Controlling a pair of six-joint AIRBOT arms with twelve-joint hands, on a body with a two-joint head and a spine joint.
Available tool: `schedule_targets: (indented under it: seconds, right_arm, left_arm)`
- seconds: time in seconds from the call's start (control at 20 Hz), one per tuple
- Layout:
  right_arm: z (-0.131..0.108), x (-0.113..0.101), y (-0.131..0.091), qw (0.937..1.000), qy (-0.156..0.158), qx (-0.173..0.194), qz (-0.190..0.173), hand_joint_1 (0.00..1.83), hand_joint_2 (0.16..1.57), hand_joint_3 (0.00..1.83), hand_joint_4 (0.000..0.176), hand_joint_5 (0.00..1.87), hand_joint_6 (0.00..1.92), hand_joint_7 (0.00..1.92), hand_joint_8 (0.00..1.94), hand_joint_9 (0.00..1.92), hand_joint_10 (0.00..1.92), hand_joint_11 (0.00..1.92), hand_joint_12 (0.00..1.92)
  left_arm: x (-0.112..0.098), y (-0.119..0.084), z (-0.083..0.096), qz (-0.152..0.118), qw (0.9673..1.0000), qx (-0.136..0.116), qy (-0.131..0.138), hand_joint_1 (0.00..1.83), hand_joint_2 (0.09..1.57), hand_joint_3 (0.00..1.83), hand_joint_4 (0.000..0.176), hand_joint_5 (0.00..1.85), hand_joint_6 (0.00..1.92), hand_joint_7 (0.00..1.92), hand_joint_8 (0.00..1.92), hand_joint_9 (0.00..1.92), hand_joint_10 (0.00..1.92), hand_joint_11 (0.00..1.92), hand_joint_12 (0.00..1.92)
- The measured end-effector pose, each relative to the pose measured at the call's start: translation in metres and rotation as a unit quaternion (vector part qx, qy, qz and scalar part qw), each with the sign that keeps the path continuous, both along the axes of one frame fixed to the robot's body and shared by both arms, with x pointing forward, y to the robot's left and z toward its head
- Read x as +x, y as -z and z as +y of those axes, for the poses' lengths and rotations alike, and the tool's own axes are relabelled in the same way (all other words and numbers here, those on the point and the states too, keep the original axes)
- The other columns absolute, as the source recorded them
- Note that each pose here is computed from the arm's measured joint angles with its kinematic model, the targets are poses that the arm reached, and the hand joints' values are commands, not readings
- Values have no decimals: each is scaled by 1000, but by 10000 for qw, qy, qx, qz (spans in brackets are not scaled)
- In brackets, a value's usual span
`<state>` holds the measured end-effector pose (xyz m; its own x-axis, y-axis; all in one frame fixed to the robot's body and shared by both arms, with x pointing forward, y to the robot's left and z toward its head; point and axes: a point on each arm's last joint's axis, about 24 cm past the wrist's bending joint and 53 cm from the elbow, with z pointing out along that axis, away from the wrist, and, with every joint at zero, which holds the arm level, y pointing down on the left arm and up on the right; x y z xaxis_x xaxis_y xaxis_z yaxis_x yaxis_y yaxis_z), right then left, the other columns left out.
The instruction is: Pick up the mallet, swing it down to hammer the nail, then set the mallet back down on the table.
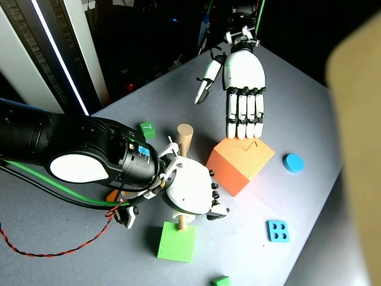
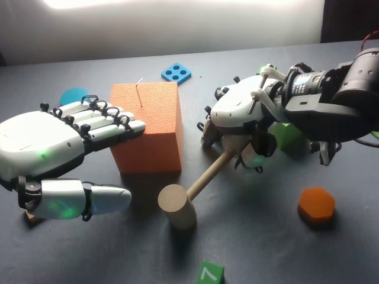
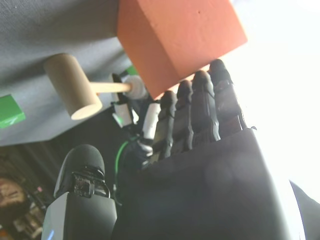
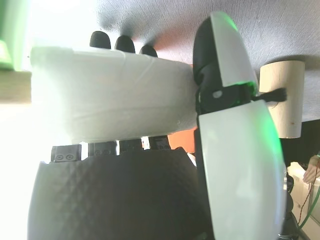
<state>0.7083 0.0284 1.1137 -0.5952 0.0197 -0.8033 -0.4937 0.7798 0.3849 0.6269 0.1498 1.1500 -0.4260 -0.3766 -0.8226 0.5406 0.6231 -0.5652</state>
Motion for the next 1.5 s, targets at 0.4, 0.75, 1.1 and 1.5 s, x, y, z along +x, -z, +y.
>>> schedule_targets:
  seconds: [0.4, 0.75, 1.1, 1.5]
  right_arm:
    - [1, 0, -1, 10000, -30, -19, -45, 1059, 1003, 0, 0, 775, 34, 813, 43, 683, 273, 137, 1357]
    - [-2, -4, 1, 9999, -66, -120, -30, 1128, 1005, 2, 0, 508, 1218, 531, 1397, 574, 1382, 616, 1525]
    - [-6, -9, 9, 9995, -79, -291, 78, 1100, 987, 0, 0, 486, 1887, 610, 1940, 713, 1921, 833, 1921]
    - [-6, -14, 8, 9994, -129, -297, 84, 963, 1108, 12, 0, 1214, 1921, 1424, 1941, 1579, 1921, 1773, 1921]
  left_arm:
    - [0, 1, -1, 9, 10000, -5, 5, 0, 1197, 0, 0, 125, 2, 153, 2, 154, 3, 0, 324]
    - [0, 1, -2, 21, 10000, -32, 4, 0, 1196, 0, 0, 124, 1, 145, 1, 146, 1, 0, 316]
    - [0, 1, -2, 21, 10000, -32, 4, 0, 1196, 0, 0, 121, 2, 157, 4, 164, 6, 0, 329]
    - [0, 1, -2, 14, 10000, -36, 6, 0, 1190, 0, 0, 136, 2, 191, 4, 190, 3, 0, 391]
